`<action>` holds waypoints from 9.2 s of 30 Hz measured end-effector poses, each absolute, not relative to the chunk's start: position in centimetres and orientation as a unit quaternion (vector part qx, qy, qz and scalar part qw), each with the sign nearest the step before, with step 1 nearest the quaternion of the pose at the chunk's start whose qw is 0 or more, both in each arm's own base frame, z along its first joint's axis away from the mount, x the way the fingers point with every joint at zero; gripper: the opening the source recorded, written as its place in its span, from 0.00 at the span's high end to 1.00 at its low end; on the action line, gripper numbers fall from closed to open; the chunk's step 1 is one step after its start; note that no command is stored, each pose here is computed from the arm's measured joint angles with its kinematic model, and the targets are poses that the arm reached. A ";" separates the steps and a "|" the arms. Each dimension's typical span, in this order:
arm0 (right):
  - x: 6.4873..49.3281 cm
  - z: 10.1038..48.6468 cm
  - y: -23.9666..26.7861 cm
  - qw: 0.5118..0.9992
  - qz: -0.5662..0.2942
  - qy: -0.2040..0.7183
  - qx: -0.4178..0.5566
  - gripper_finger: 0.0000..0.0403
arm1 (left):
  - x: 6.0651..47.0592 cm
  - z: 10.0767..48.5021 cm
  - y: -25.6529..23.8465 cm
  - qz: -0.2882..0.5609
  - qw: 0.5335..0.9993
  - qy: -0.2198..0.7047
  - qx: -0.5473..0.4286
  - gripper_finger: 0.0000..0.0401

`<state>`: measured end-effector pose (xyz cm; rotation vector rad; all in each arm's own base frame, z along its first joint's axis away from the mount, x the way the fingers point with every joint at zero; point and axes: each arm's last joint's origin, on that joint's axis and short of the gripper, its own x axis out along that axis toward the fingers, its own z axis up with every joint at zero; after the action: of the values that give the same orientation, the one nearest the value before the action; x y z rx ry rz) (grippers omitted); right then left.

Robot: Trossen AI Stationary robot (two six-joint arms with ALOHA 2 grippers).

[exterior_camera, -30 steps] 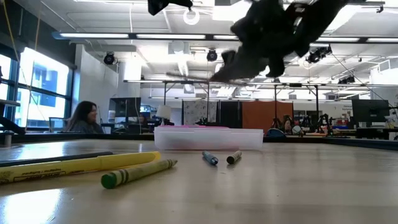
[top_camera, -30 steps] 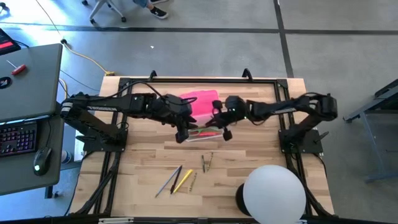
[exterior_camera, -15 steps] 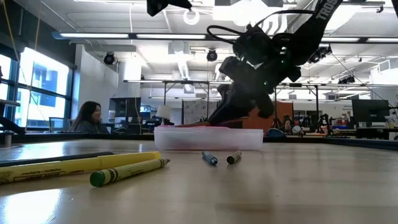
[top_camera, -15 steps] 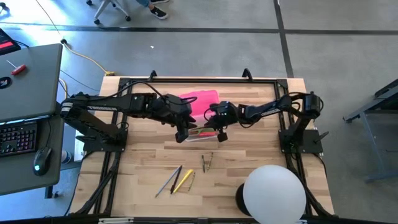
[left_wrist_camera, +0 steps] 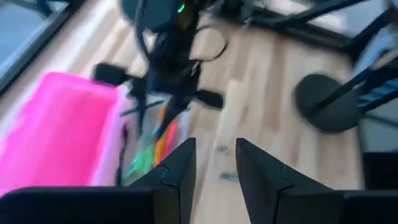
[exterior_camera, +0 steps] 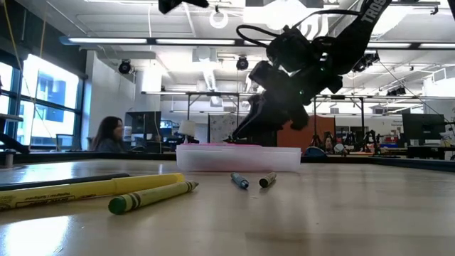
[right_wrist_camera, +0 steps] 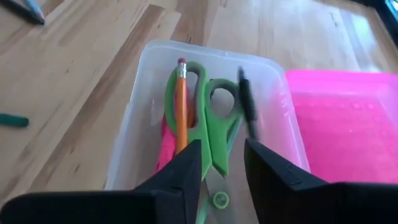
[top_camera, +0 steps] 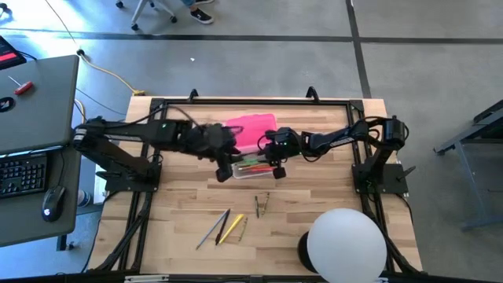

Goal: Pick & place school supplies into a supply box
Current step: Put the blue pencil into the pink supply box, then put the black pen into the pink supply box

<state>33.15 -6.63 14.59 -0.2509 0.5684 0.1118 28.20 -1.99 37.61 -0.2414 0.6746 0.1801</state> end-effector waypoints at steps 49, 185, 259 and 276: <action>33.2 14.7 -6.3 0.956 0.084 0.272 -0.077 0.74 | 18.5 8.0 -22.6 0.206 0.909 0.242 -0.269 0.64; 29.5 16.1 6.2 0.884 0.196 0.406 -0.124 0.74 | 25.5 18.5 -18.9 0.187 0.934 0.290 -0.089 0.52; 29.8 18.1 11.4 0.878 0.376 0.220 -0.197 0.74 | 26.5 6.1 -16.6 0.271 0.929 0.234 -0.091 0.63; 29.6 18.0 11.5 0.882 0.370 0.244 -0.159 0.74 | 27.0 2.8 -15.3 0.337 0.918 0.185 -0.099 0.86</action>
<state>29.60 11.54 18.01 -0.3310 0.5088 0.7708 27.05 -15.28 2.83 -0.2030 0.3797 0.6936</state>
